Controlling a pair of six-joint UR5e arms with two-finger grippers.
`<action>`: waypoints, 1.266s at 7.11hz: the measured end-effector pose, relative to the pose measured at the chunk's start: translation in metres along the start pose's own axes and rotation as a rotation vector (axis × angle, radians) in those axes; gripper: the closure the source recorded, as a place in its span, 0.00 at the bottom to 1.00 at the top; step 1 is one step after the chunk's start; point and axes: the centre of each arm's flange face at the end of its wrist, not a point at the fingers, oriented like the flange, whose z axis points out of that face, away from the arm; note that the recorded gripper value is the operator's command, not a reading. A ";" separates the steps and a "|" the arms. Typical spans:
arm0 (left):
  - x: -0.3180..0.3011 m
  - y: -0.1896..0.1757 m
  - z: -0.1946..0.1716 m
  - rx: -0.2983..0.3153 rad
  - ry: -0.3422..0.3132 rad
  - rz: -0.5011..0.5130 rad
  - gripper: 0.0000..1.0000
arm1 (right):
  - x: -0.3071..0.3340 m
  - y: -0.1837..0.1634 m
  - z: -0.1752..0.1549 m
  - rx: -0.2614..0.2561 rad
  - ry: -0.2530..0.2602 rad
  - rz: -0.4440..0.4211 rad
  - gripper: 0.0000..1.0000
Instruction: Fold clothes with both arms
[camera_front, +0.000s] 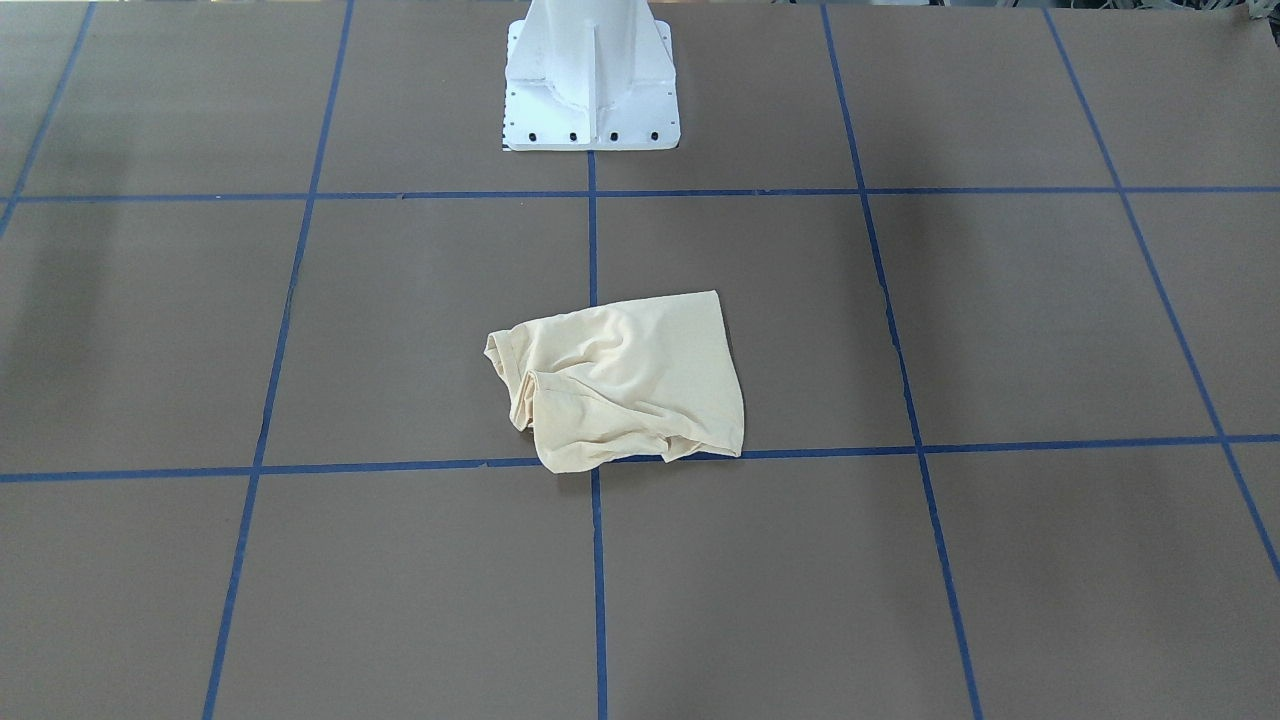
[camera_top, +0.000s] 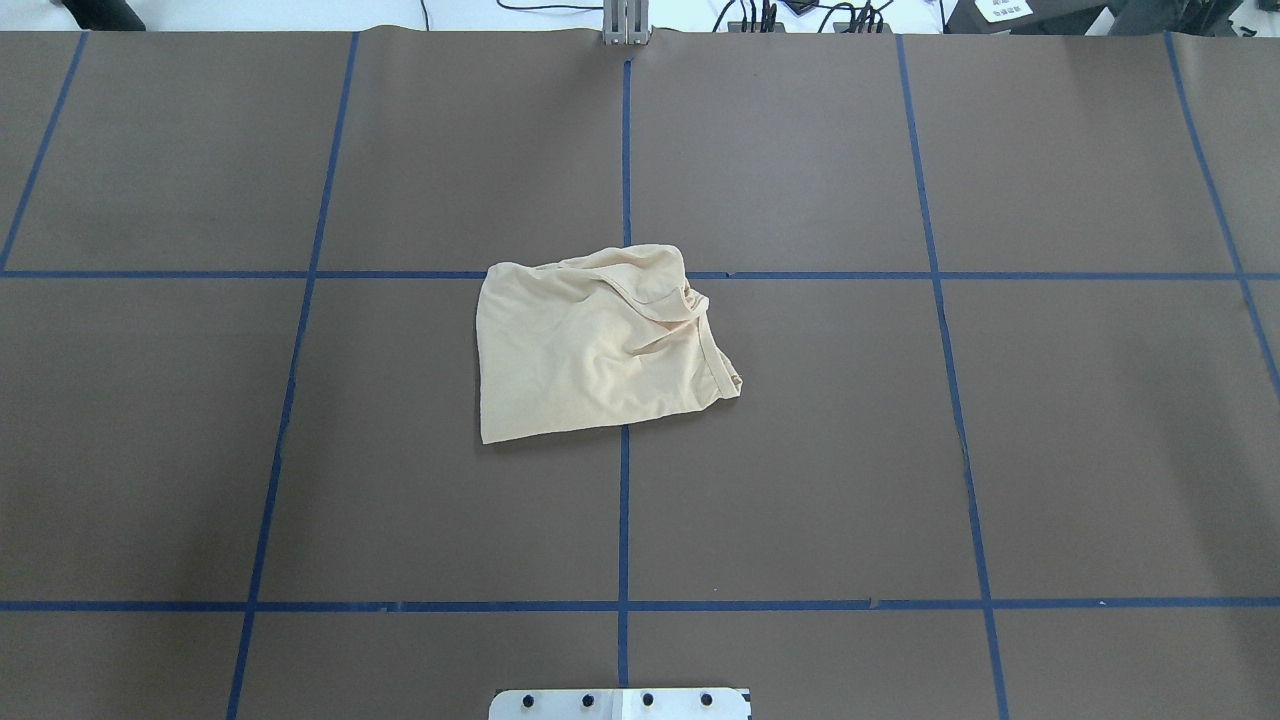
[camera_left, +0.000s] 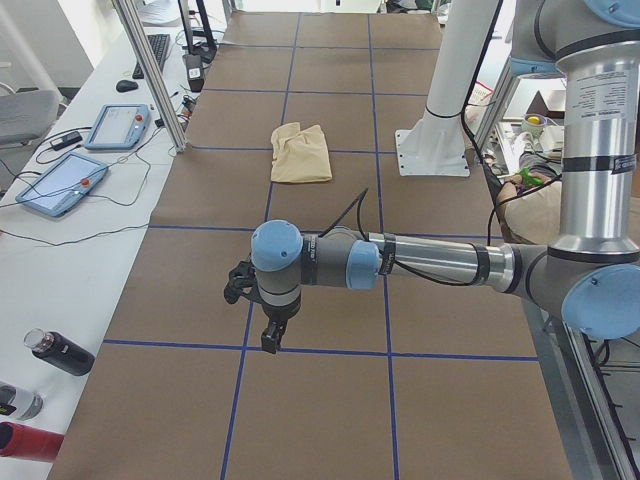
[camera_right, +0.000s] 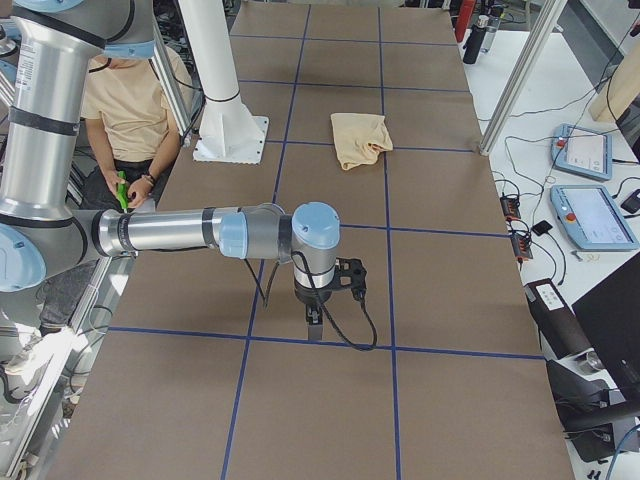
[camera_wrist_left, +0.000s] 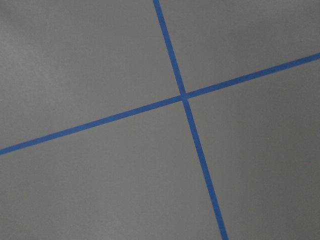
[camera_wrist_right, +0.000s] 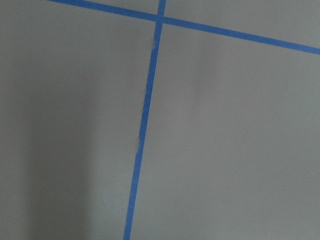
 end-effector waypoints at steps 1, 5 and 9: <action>-0.001 0.002 0.002 -0.007 -0.001 -0.006 0.00 | -0.001 -0.001 0.000 0.002 0.001 -0.013 0.00; -0.006 0.002 0.002 -0.026 -0.057 -0.010 0.00 | 0.001 -0.002 0.004 0.012 0.006 -0.045 0.00; -0.004 -0.003 -0.001 -0.005 -0.075 0.021 0.00 | 0.004 -0.003 0.010 0.002 -0.006 -0.029 0.00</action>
